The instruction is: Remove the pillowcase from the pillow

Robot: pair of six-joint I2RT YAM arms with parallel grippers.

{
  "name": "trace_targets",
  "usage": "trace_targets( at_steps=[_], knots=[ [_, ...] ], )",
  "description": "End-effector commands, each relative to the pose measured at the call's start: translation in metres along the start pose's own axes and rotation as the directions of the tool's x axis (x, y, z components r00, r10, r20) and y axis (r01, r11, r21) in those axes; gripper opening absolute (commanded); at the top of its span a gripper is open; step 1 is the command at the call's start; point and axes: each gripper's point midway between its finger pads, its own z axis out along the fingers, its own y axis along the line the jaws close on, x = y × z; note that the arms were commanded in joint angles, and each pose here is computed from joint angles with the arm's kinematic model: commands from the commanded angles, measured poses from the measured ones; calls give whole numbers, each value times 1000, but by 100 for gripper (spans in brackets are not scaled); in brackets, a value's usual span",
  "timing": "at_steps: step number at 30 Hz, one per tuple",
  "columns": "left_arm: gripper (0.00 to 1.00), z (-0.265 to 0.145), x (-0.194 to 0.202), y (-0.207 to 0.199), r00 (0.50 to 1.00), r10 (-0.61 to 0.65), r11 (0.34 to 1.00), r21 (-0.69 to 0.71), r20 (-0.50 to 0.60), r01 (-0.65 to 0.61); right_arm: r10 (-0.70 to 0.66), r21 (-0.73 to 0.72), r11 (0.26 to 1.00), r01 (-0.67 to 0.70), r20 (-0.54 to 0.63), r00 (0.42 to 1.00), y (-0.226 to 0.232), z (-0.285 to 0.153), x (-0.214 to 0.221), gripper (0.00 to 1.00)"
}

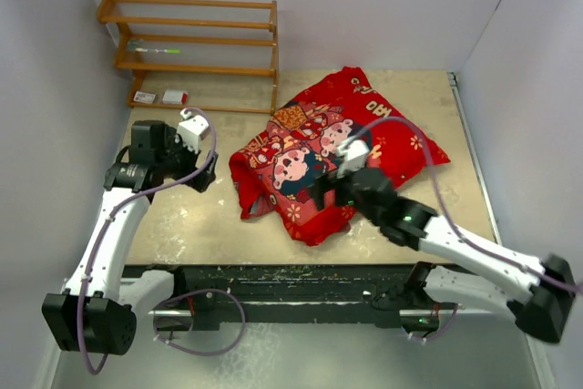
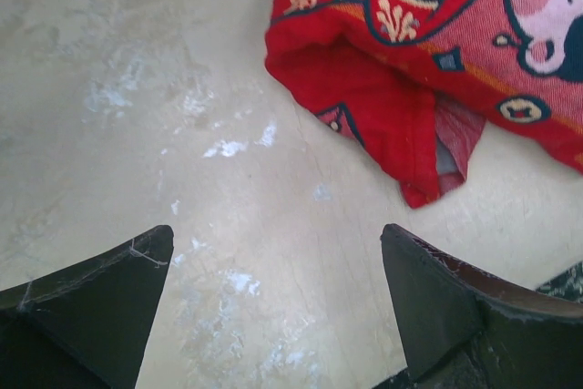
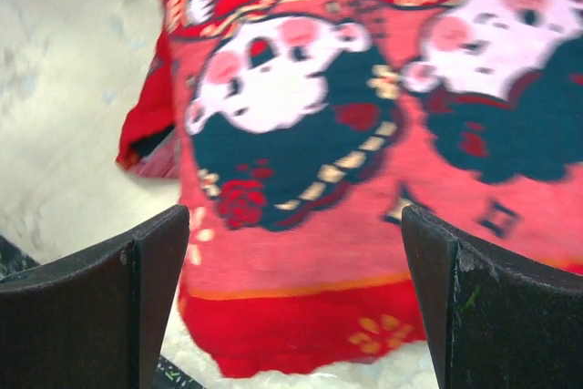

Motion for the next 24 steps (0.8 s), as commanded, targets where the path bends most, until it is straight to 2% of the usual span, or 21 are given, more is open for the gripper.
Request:
trace_targets(
  at_steps=[1, 4, 10, 12, 15, 16, 17, 19, 20, 22, 24],
  knots=[
    [99, -7, -2, -8, 996, 85, 994, 63, -6, -84, -255, 76, 964, 255, -19, 967, 44, 19, -3, 100],
    [99, -7, 0, -8, 995, 97, 993, 64, -1, -96, -363, 65, 927, 368, -81, 928, 67, 38, 17, 100],
    [99, -10, -5, -10, 990, 129, 990, 59, 49, -132, -484, 39, 863, 504, -223, 846, 74, 72, 60, 100],
    [99, -13, -10, -11, 986, 148, 987, 57, 77, -153, -502, 38, 846, 532, -284, 817, 69, 78, 80, 99],
    [99, -22, -23, -13, 975, 165, 984, 37, 149, -173, -522, 28, 831, 556, -311, 795, 66, 86, 97, 97],
    [99, -23, -25, -13, 973, 164, 985, 35, 161, -172, -521, 27, 831, 556, -315, 794, 65, 87, 100, 93],
    [99, -23, -25, -14, 973, 163, 984, 42, 163, -172, -518, 27, 832, 554, -318, 794, 66, 89, 103, 86],
    [99, -20, -18, -19, 976, 169, 981, 77, 136, -181, -504, 27, 842, 539, -317, 803, 70, 91, 100, 64],
    [99, -18, -10, -23, 979, 174, 976, 109, 109, -186, -492, 30, 851, 524, -306, 815, 74, 90, 94, 48],
    [99, -19, 3, -32, 975, 211, 960, 177, 62, -219, -466, 29, 871, 490, -264, 844, 82, 87, 73, 3],
    [99, -23, 11, -32, 971, 238, 953, 187, 30, -239, -418, -1, 905, 425, -185, 889, 98, 83, 35, 0]
  ],
)
